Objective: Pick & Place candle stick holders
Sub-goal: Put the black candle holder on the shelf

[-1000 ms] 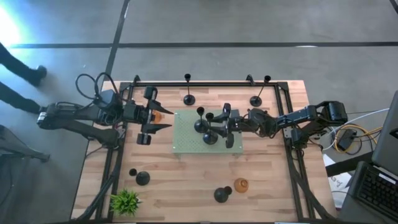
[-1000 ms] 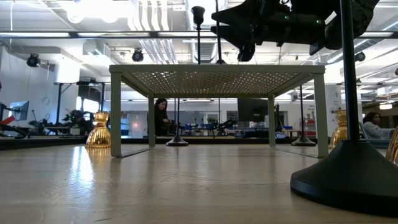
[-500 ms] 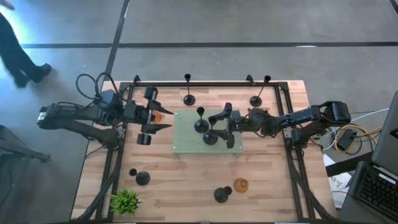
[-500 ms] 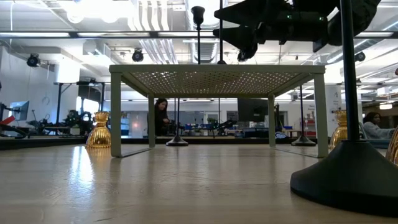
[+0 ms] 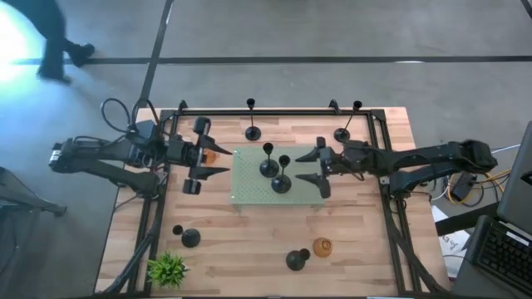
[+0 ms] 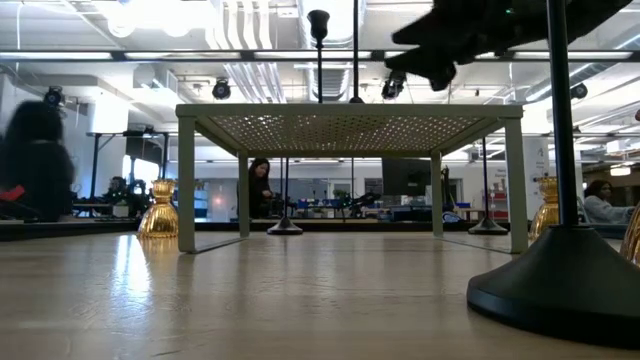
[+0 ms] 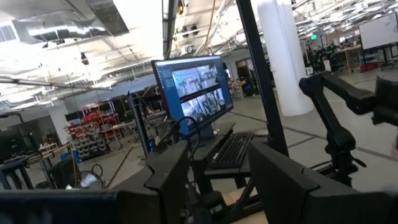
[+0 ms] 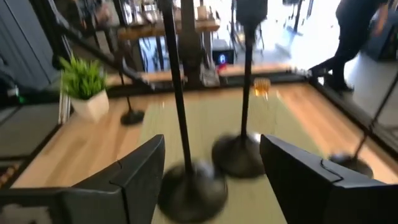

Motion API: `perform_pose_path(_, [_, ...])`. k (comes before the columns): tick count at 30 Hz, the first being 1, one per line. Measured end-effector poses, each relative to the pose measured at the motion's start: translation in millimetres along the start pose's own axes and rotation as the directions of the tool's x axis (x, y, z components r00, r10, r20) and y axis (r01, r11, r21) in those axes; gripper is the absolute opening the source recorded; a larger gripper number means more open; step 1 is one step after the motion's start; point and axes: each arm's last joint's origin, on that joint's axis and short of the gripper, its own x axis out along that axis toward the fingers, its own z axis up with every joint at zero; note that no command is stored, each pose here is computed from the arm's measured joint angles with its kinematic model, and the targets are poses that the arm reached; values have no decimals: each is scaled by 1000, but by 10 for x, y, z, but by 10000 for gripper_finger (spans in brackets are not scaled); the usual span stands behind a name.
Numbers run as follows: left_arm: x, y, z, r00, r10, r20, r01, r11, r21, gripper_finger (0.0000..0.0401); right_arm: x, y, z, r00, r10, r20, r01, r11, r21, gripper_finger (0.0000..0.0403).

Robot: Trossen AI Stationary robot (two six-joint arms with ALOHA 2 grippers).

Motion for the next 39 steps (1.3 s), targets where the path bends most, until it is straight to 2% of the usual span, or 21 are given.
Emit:
perform_pose_path(4, [-26,-7,-10,1000,-8,-29,7,1000,-12,174,-75,-3,-73,996,-9,-90,14,999,51,225])
perform_pose_path(8, [-37,-30,-105,991,-19,-131,14,999,-40,174,-48,14,-209,988,1,-152,11,997,80,194])
perform_pose_path(12, [-103,-43,-240,949,47,-312,-72,995,-71,173,-23,68,-258,984,29,-174,-16,997,74,156])
perform_pose_path(15, [-157,-47,-298,913,87,-400,-138,985,-101,170,-15,93,-270,983,38,-181,-26,997,69,123])
perform_pose_path(23, [-186,-55,-309,902,83,-424,-149,981,-126,163,101,80,-360,978,11,-210,8,996,89,17])
perform_pose_path(30, [-187,-54,-308,901,86,-424,-152,981,-124,163,196,68,-453,968,3,-250,27,993,116,8])
perform_pose_path(39, [-188,-55,-309,901,85,-425,-151,981,-125,163,331,82,-436,962,12,-272,21,993,116,8])
